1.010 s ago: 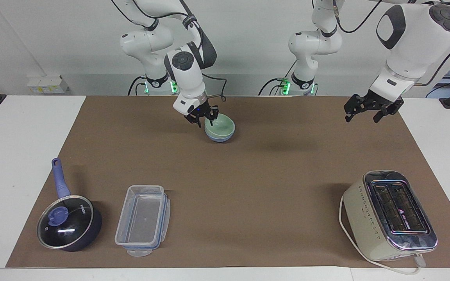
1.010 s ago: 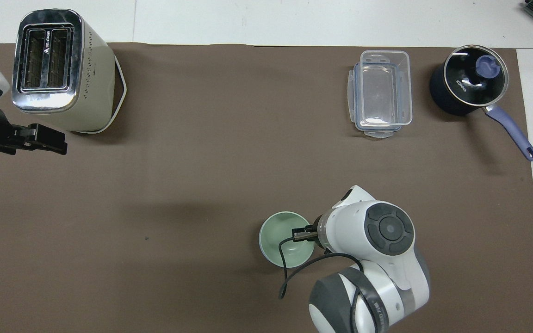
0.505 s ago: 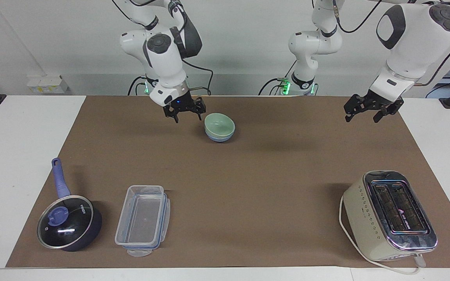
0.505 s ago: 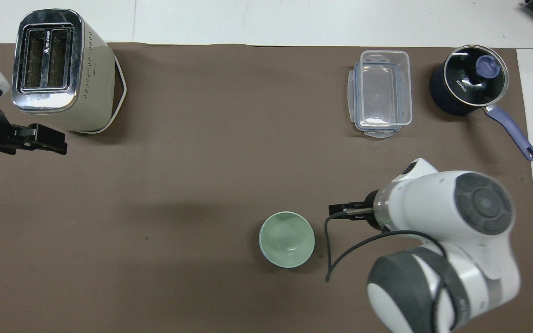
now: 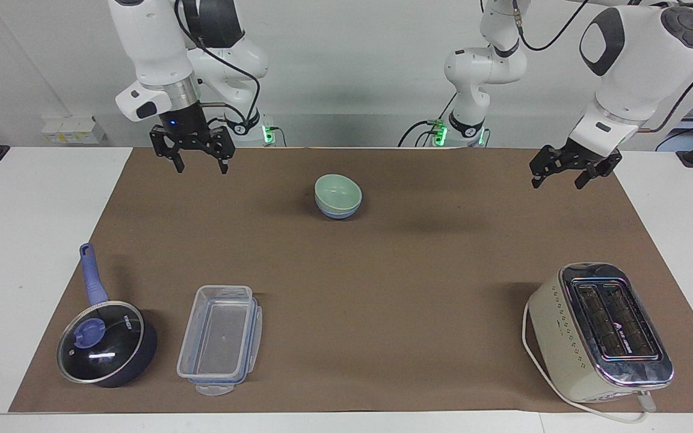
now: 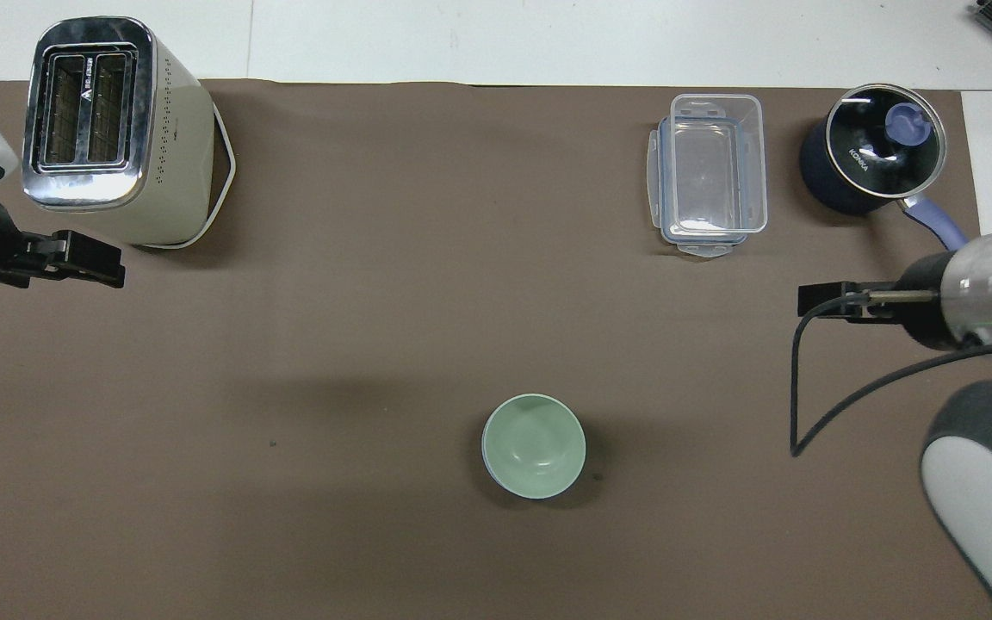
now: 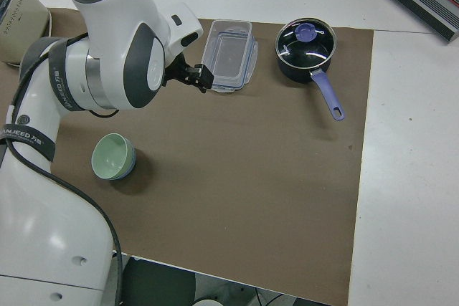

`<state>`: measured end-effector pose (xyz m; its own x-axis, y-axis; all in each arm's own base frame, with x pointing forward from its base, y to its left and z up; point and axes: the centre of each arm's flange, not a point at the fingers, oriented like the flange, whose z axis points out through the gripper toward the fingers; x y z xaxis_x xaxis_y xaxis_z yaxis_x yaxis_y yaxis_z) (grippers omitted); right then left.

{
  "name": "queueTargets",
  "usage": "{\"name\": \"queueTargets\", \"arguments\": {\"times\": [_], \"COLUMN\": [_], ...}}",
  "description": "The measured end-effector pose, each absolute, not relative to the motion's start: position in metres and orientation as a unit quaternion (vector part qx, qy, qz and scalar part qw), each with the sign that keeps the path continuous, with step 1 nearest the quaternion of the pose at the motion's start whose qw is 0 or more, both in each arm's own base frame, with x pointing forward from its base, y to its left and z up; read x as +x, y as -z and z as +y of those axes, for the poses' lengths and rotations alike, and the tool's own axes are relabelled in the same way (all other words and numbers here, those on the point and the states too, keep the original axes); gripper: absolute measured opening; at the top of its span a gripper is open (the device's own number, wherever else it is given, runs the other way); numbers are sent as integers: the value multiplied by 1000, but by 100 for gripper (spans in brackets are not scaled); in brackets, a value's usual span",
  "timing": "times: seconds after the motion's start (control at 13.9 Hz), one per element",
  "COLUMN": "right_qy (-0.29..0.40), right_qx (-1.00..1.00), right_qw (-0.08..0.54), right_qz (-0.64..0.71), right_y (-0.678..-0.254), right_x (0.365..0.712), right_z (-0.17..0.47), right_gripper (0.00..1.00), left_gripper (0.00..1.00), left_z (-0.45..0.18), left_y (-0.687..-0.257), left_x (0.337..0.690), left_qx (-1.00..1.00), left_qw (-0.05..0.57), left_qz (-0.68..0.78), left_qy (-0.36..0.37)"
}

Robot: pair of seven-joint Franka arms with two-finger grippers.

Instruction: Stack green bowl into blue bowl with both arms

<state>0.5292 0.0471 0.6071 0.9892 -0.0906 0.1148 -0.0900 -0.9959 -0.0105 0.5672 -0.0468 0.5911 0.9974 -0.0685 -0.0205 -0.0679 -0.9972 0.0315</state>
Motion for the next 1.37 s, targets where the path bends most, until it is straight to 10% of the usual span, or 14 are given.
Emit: {"name": "queueTargets", "arguments": {"times": [1.37], "right_qy": [20], "right_qx": [-997], "right_qw": [-17], "right_qz": [74], "right_y": [-658], "right_x": [553], "right_z": [21], "right_gripper": [100], "left_gripper": [100], "left_z": [-47], "left_y": [-591], "left_x": [567], "left_qx": [999], "left_qw": [15], "left_qz": [-34], "left_qy": [11]}}
